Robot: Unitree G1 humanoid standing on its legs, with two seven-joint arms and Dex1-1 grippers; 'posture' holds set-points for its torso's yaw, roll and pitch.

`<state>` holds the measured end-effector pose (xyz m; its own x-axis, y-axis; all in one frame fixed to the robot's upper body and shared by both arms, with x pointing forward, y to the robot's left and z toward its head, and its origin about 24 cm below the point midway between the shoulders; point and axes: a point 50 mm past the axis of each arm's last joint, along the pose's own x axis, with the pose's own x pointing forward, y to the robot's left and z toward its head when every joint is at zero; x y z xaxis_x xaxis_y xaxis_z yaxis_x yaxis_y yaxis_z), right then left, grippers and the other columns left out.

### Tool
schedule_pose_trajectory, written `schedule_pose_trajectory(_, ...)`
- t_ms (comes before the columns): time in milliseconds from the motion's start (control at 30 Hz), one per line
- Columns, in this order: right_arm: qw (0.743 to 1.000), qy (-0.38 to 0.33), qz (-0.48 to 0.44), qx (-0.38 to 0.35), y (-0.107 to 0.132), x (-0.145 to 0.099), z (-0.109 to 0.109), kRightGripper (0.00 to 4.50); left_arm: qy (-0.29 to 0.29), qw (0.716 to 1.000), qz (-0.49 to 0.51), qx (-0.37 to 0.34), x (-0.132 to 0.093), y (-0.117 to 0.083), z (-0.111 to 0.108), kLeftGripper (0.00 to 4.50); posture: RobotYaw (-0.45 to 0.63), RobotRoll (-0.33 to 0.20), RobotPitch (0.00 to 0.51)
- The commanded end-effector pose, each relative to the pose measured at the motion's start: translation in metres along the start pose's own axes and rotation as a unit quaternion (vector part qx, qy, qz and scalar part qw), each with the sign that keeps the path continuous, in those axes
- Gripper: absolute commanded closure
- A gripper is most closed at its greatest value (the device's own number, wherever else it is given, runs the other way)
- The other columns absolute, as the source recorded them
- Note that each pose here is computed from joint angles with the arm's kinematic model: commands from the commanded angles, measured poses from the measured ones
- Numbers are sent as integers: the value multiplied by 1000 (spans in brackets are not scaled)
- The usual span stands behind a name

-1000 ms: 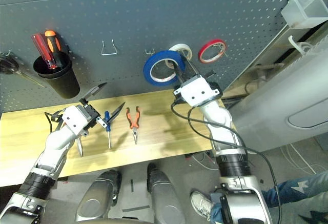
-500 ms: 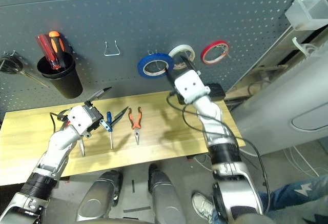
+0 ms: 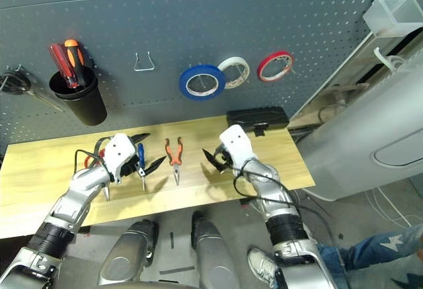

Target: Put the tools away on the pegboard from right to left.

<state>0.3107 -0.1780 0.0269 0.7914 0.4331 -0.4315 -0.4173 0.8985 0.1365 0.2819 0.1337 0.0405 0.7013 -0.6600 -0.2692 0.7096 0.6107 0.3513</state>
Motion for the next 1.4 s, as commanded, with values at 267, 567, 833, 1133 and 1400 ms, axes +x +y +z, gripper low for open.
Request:
schedule_pose_trajectory(267,991,98,15,85,30,43,-7,28,34,999,-26,28,-4,-7,-12,0,211,0,232)
schedule_pose_trajectory(567,989,129,13,78,45,61,-1,28,39,999,0,21,-20,-10,-12,0,293,0,269)
schedule_pose_trajectory(833,985,168,3,39,49,64,1,28,57,998,21,3,-32,-16,-18,0,319,0,278)
schedule_pose_trajectory(1133,974,223,-22,-18,49,66,7,28,58,997,43,-6,-29,-16,-20,0,325,0,264)
schedule_pose_trajectory(1400,960,276,-19,-37,54,67,4,28,60,997,45,-11,-26,-17,-22,0,316,0,242)
